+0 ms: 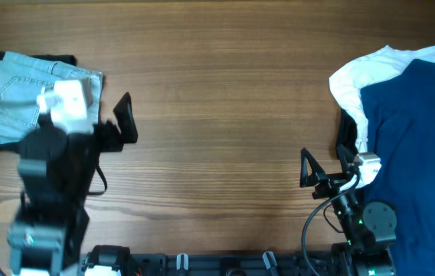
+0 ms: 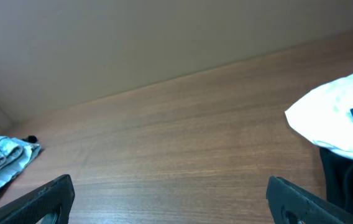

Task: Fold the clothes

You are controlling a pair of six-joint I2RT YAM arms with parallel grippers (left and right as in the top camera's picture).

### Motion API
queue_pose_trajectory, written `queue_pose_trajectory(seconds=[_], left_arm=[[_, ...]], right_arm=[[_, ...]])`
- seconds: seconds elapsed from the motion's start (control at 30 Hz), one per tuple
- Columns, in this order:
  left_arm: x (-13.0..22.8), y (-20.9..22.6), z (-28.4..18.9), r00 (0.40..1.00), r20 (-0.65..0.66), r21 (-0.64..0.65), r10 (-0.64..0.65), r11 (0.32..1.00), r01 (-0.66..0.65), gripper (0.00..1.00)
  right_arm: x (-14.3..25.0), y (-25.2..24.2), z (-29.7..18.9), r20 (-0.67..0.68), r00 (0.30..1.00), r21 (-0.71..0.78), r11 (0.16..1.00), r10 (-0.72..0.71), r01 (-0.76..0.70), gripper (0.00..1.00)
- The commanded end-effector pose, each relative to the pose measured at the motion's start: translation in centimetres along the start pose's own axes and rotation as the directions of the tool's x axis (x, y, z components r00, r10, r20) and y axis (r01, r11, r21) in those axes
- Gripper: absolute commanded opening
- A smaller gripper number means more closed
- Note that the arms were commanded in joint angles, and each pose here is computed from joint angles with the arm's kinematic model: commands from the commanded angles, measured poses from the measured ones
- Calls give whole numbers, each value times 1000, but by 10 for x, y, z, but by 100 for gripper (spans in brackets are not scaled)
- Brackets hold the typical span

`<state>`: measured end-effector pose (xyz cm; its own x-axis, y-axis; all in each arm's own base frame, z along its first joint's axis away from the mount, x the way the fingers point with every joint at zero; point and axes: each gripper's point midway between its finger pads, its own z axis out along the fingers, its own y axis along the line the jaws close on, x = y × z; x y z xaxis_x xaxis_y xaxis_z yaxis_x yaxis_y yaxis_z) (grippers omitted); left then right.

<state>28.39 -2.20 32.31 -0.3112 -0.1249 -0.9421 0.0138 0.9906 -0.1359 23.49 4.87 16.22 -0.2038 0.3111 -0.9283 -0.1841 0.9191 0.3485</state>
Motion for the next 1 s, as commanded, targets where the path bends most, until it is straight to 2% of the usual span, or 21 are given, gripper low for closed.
queue_pose_trajectory(seconds=[0.0, 0.27, 0.47, 0.7, 0.97], left_arm=[[31, 7, -8, 996, 62, 17, -61, 998, 60, 100], [102, 18, -17, 985, 125, 37, -117, 993, 114, 100], [128, 21, -8, 962, 242, 71, -127, 991, 113, 100], [167, 27, 13, 965, 219, 69, -144, 989, 132, 100], [167, 27, 14, 963, 226, 71, -144, 989, 132, 100]], right_arm=[[-4, -1, -1, 22, 1000, 7, 1000, 5, -5, 100], [-4, -1, -1, 22, 1000, 7, 1000, 4, -4, 100], [-4, -1, -1, 22, 1000, 7, 1000, 5, -5, 100], [-4, -1, -1, 22, 1000, 7, 1000, 5, -5, 100], [-4, -1, -1, 22, 1000, 7, 1000, 5, -5, 100]])
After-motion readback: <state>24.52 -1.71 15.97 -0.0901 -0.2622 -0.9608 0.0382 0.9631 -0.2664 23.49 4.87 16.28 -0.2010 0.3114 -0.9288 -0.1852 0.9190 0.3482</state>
